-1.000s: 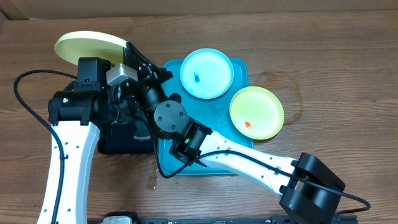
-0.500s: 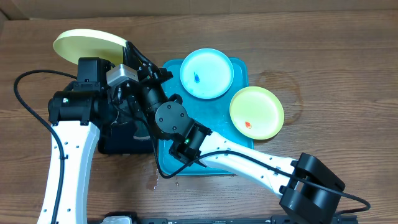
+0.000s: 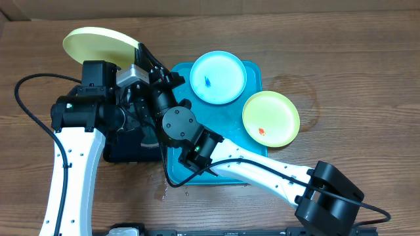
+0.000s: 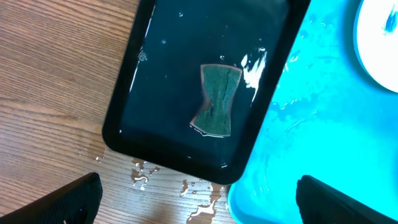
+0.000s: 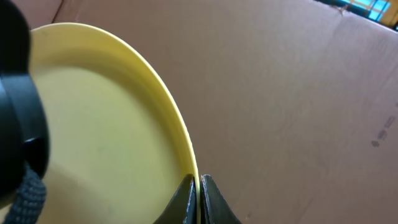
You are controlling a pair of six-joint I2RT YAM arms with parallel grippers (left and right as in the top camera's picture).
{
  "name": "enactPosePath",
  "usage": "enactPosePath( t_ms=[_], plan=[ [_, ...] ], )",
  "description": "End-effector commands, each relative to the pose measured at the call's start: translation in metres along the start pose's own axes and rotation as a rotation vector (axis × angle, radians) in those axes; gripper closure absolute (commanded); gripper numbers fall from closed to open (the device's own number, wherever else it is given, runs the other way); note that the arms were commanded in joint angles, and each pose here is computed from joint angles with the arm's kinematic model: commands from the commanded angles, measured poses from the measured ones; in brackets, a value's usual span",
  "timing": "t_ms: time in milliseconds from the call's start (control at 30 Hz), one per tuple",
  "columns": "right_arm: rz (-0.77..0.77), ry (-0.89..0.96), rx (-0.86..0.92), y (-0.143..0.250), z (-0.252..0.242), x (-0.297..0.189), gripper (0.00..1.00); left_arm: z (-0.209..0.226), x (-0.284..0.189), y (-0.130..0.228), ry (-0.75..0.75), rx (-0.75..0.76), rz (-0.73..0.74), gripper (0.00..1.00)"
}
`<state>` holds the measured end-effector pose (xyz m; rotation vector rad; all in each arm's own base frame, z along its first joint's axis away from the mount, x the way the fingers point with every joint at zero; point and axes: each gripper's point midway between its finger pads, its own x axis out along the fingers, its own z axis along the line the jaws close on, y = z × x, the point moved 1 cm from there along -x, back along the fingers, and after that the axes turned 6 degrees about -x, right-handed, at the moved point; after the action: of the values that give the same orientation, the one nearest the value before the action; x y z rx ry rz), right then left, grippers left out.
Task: Clean dirty plates on tray and stack at the side
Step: 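Lift the cleaned yellow plate by its rim with the right gripper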
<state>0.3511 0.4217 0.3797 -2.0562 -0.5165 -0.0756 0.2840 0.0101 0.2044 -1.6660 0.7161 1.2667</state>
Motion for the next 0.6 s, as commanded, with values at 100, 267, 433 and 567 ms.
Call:
enactPosePath(
  t_ms=[100,267,433,567],
  plan=[
    [0.173,-0.041,0.203,0.037,0.011,0.004,0.96,0.000,0.002,0.000,0.002,-0.025,0.011,0.00],
    [0.524,-0.187,0.496,0.121,0.052,-0.016,0.96,0.000,0.002,0.000,0.002,-0.025,0.011,0.00],
    [0.673,-0.219,0.642,0.158,0.053,-0.020,0.96,0.000,0.002,0.000,0.002,-0.025,0.011,0.00],
    [0.670,-0.228,0.684,0.159,0.028,-0.010,0.96,0.000,0.002,0.000,0.002,-0.025,0.011,0.00]
  ],
)
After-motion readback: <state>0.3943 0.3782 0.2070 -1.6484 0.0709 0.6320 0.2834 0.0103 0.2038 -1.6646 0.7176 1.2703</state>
